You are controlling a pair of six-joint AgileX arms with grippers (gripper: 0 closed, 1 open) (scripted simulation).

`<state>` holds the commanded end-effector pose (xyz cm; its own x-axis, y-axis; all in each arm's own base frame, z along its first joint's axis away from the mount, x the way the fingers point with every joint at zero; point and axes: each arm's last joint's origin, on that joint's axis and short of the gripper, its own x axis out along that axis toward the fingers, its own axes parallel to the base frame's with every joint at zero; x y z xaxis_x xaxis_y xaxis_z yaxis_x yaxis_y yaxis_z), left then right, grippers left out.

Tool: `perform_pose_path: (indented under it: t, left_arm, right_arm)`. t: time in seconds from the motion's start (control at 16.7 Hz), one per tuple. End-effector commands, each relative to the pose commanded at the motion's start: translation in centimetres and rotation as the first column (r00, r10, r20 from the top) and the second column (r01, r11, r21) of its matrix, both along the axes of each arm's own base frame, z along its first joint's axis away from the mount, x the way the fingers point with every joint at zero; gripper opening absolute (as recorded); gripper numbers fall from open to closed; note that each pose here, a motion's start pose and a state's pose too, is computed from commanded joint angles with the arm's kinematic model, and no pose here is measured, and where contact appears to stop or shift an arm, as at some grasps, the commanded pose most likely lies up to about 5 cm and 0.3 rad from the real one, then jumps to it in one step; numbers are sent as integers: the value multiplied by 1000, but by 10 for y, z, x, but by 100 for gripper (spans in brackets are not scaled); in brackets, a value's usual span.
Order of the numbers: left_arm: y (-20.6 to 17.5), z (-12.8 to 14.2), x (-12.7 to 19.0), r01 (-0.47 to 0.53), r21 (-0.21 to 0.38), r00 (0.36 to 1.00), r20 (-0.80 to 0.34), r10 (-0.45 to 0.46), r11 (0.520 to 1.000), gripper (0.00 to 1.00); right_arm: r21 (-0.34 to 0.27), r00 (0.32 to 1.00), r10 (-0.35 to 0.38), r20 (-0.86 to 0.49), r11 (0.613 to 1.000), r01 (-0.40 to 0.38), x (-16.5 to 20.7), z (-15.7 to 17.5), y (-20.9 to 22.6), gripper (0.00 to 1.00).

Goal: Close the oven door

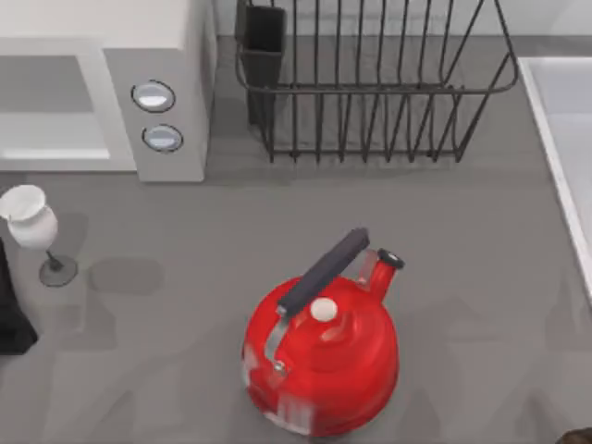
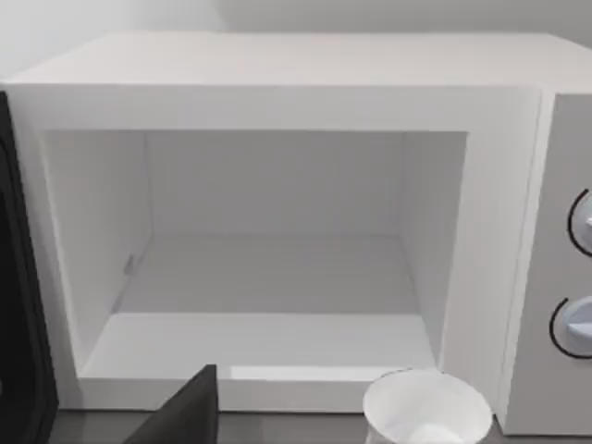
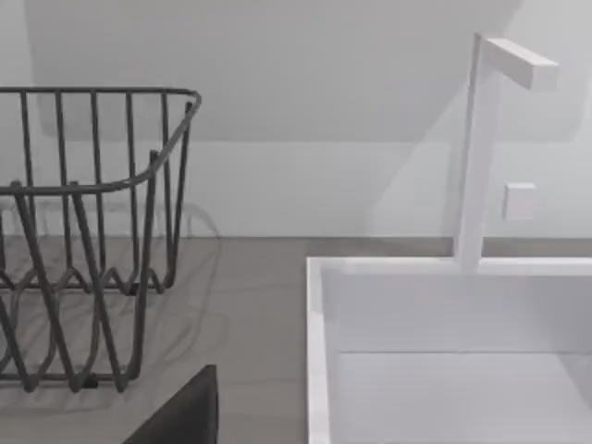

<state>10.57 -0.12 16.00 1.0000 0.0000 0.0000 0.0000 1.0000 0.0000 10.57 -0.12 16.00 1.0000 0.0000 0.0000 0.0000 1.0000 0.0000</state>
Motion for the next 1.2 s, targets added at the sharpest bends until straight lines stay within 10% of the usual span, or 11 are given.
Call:
perform_pose_path:
  t: [0.84,1.2]
  left_arm:
    - [0,0,0,0,0,1000,0,0,1000,2]
    - [0,0,0,0,0,1000,0,0,1000,0]
  right_arm:
    - [0,1000,0,0,1000,0,0,0,0,100]
    - [0,1000,0,0,1000,0,0,0,0,100]
